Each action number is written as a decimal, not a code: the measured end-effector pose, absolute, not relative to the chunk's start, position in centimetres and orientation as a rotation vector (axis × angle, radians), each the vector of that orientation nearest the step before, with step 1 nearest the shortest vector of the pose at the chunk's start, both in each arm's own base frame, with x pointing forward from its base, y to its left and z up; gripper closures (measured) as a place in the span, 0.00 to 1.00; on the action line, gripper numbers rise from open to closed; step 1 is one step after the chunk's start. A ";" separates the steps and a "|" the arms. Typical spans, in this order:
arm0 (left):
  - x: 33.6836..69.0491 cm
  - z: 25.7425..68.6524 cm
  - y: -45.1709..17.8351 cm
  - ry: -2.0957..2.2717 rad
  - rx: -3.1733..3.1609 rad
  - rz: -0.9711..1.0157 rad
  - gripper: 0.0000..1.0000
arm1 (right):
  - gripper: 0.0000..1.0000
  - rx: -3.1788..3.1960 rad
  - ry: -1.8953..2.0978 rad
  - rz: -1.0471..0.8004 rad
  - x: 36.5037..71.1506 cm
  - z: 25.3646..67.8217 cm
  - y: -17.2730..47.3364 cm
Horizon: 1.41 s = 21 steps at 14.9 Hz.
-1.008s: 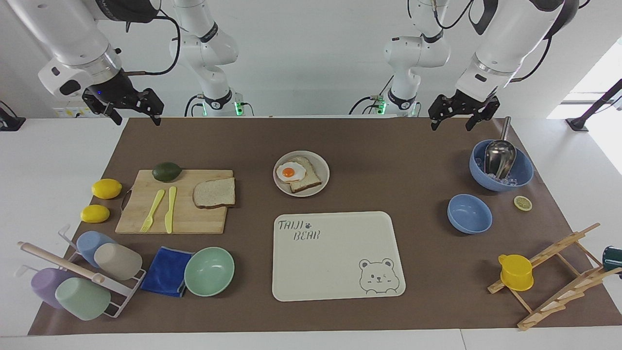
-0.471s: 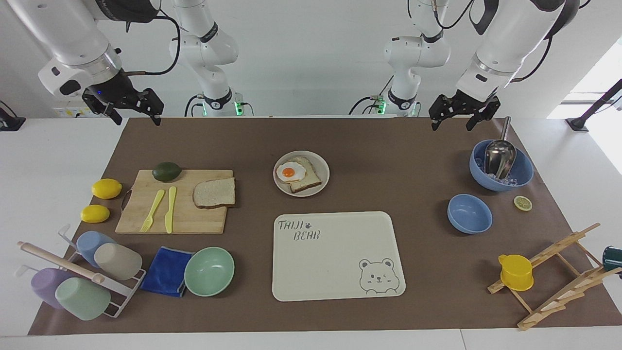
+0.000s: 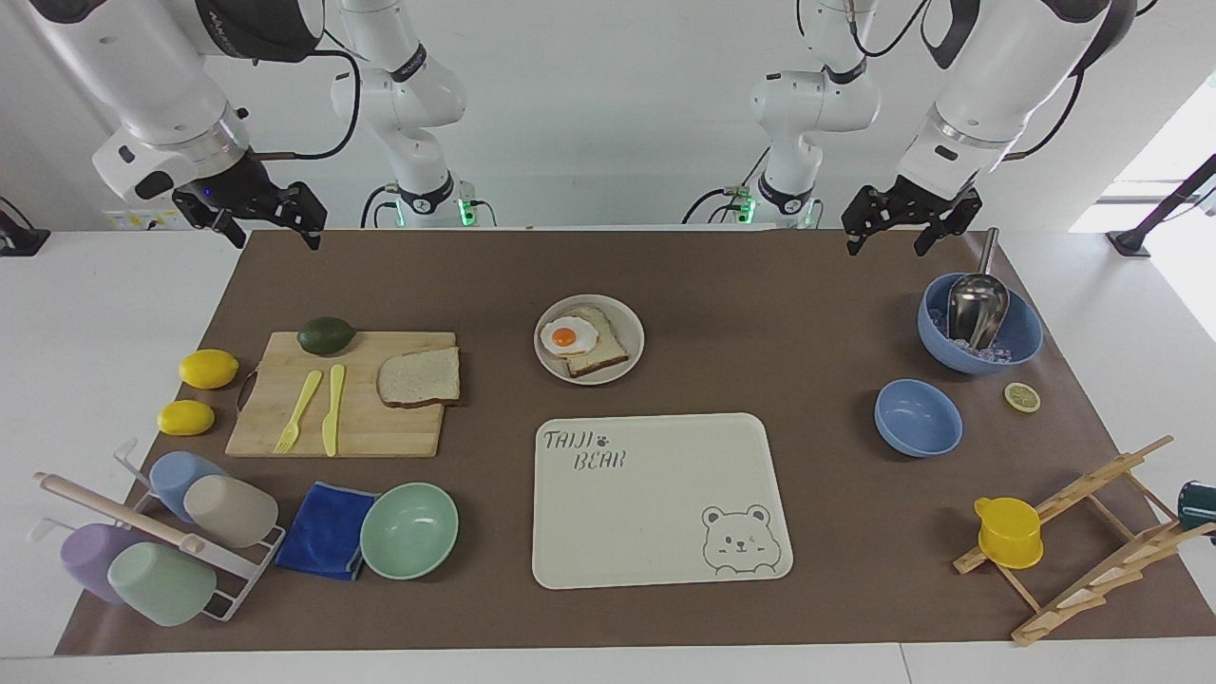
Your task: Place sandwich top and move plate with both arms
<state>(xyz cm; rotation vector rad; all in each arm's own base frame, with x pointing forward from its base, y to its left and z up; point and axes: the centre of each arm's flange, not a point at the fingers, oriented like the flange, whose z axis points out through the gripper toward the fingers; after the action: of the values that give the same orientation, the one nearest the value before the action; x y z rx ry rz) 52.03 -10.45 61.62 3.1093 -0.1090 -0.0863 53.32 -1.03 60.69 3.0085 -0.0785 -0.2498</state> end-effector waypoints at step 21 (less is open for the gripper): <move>52.2 61.8 -10.6 -0.113 3.107 -0.056 0.00 | 0.00 2.488 0.273 -0.125 53.1 28.4 22.2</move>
<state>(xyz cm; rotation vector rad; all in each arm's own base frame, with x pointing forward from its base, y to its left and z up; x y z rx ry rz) 52.22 -10.64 61.75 3.1071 -0.1126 -0.0565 53.07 22.18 28.41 2.4883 0.2729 -0.1249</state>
